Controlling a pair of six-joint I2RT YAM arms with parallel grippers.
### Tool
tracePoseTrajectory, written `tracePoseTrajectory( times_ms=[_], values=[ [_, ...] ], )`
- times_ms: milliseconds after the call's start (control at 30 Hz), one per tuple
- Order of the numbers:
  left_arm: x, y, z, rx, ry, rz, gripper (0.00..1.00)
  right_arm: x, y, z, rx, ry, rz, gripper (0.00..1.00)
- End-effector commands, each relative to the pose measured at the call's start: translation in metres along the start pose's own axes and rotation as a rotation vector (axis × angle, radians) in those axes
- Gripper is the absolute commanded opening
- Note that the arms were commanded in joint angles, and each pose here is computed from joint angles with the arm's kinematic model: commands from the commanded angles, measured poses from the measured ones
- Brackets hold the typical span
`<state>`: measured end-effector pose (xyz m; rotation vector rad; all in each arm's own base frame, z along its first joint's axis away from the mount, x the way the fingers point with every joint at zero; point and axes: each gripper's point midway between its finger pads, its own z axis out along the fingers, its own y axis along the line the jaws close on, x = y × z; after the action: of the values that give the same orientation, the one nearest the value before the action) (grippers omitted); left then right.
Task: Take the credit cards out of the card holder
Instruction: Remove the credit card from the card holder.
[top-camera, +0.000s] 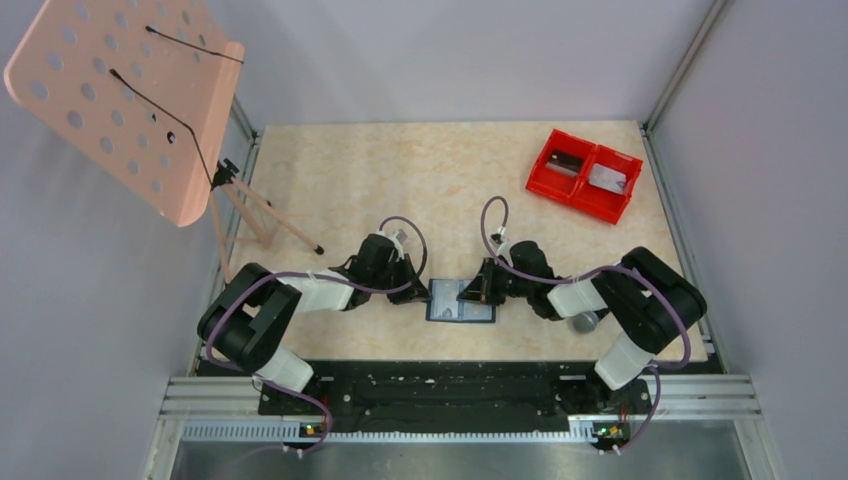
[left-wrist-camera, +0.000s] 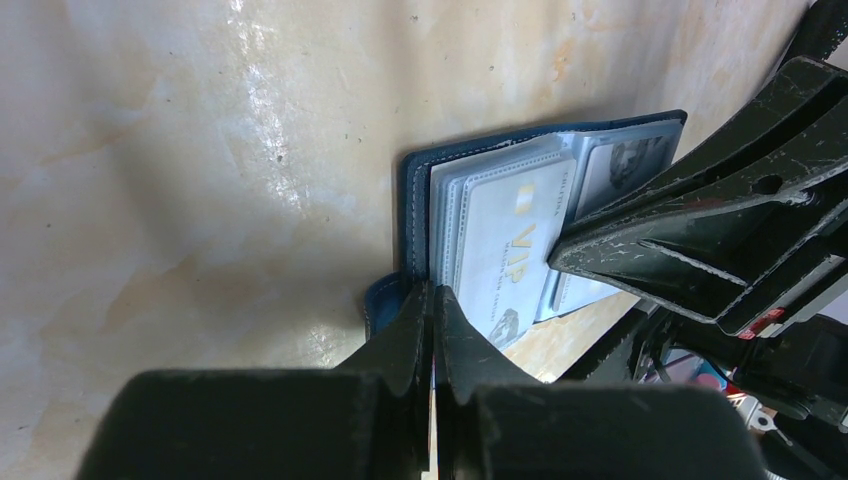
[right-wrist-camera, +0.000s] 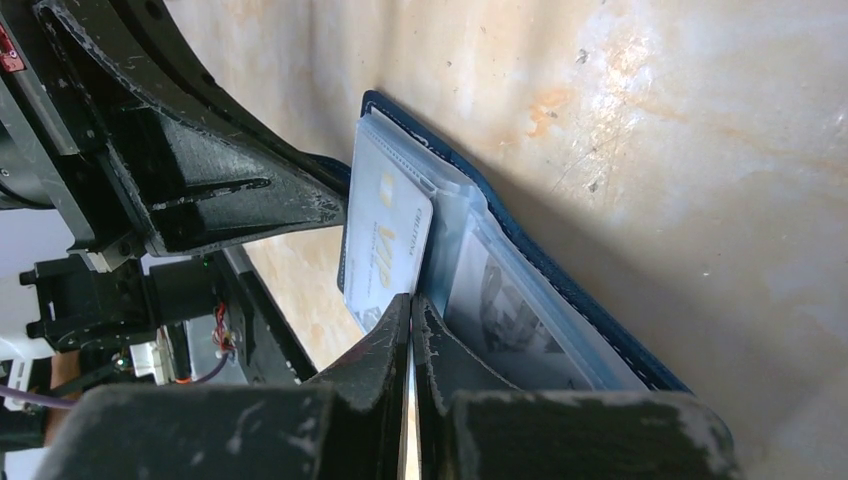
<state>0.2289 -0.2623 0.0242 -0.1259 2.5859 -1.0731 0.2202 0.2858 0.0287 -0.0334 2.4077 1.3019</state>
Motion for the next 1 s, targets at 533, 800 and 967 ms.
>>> tracePoseTrajectory(
  times_ms=[533, 800, 967],
  values=[
    [0.031, 0.050, -0.002, -0.190, 0.074, -0.014, 0.00, -0.010, -0.011, -0.022, 0.051, 0.009, -0.061, 0.00],
    [0.032, 0.051, -0.001, -0.193, 0.077, -0.016, 0.00, -0.016, -0.014, -0.032, 0.065, -0.006, -0.062, 0.00],
    [0.031, 0.050, -0.002, -0.191, 0.075, -0.014, 0.00, -0.019, -0.011, -0.033, 0.052, -0.007, -0.060, 0.00]
  ],
)
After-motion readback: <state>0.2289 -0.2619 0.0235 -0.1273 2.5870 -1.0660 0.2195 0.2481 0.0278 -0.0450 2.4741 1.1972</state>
